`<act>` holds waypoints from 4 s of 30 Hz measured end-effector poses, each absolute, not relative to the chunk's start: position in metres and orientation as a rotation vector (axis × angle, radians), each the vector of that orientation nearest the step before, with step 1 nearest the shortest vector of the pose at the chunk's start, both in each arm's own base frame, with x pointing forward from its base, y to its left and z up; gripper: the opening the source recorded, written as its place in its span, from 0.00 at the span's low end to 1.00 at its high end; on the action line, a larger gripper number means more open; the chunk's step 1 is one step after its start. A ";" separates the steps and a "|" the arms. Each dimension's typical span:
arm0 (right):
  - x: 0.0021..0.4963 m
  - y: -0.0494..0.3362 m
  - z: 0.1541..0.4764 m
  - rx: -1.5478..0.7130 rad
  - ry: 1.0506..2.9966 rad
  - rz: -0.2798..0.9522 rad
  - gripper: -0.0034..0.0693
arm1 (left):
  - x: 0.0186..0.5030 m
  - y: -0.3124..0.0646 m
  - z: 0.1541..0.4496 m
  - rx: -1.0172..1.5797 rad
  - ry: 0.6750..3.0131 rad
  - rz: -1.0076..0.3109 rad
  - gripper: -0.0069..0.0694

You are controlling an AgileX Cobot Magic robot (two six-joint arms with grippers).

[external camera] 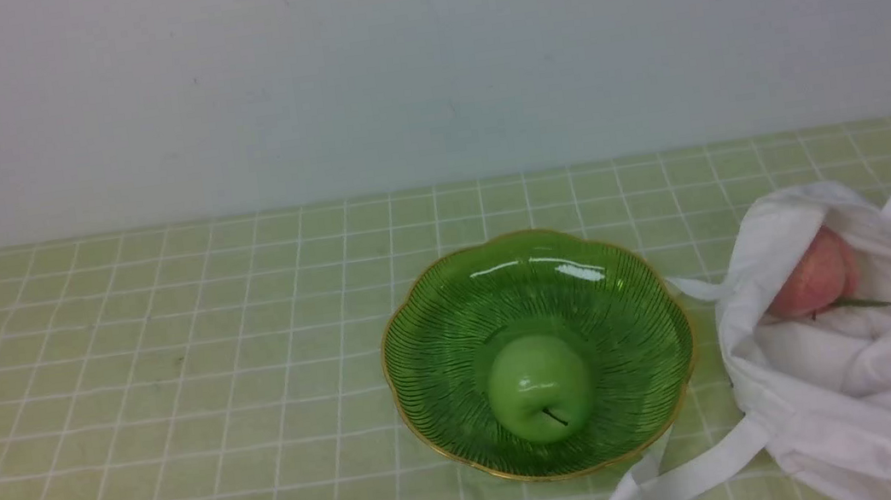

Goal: Take the fruit out of the bag on the green coffee tablecloth and place them on the plate.
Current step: 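Reach into the cloth bag and grasp the peach with the right gripper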

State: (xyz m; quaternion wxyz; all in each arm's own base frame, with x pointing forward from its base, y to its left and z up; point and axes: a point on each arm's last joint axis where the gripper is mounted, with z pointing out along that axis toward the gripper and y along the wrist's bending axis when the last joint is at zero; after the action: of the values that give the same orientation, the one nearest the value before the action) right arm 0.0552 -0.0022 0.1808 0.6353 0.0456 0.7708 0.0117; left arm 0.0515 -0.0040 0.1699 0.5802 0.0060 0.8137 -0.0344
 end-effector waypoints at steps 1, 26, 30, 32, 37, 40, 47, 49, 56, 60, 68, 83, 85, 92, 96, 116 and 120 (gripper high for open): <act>0.055 -0.002 0.181 0.104 1.761 0.027 0.03 | 0.051 -0.004 0.170 0.014 1.902 -0.080 0.08; 0.055 -0.002 0.181 0.104 1.761 0.027 0.03 | 0.051 -0.004 0.170 0.014 1.902 -0.080 0.08; 0.055 -0.002 0.181 0.103 1.761 0.026 0.03 | 0.051 -0.004 0.170 0.014 1.902 -0.080 0.08; 0.055 -0.002 0.181 0.103 1.761 0.026 0.03 | 0.051 -0.004 0.170 0.014 1.902 -0.080 0.08; 0.055 -0.002 0.181 0.103 1.761 0.026 0.03 | 0.051 -0.004 0.170 0.014 1.902 -0.080 0.08; 0.055 -0.002 0.181 0.103 1.761 0.026 0.03 | 0.051 -0.004 0.170 0.014 1.902 -0.080 0.08; 0.055 -0.002 0.181 0.103 1.761 0.026 0.03 | 0.051 -0.004 0.170 0.015 1.902 -0.080 0.08; 0.055 -0.002 0.181 0.103 1.761 0.026 0.03 | 0.051 -0.004 0.170 0.015 1.902 -0.080 0.08; 0.056 0.005 0.182 0.518 1.695 0.492 0.03 | 0.051 -0.004 0.170 0.015 1.902 -0.080 0.08; 0.056 0.009 0.184 0.741 1.626 0.757 0.03 | 0.051 -0.004 0.170 0.015 1.902 -0.080 0.08; 0.054 0.013 0.193 0.703 1.621 0.790 0.03 | 0.051 -0.004 0.170 0.015 1.902 -0.080 0.08; 0.132 0.011 0.279 0.220 2.273 0.311 0.03 | 0.051 -0.004 0.170 0.014 1.902 -0.080 0.08; 0.152 0.014 0.278 0.166 2.337 0.325 0.03 | 0.051 -0.004 0.170 0.014 1.902 -0.080 0.08; 0.235 0.049 0.256 -0.173 2.593 0.359 0.18 | 0.051 -0.004 0.170 0.014 1.902 -0.080 0.08; 0.278 0.058 0.237 -0.220 2.719 0.269 0.40 | 0.051 -0.004 0.170 0.014 1.902 -0.080 0.08; 0.358 0.048 0.184 -0.189 2.708 -0.078 0.99 | 0.051 -0.004 0.170 0.014 1.902 -0.080 0.08; 0.363 0.047 0.175 -0.225 2.699 -0.109 0.99 | 0.051 -0.004 0.170 0.014 1.902 -0.080 0.08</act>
State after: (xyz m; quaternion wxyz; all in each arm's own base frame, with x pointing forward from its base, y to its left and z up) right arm 0.3630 0.0475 0.1750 0.2141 -0.0813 0.9726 -0.0392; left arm 0.0515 -0.0040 0.1699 0.5802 0.0060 0.8137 -0.0344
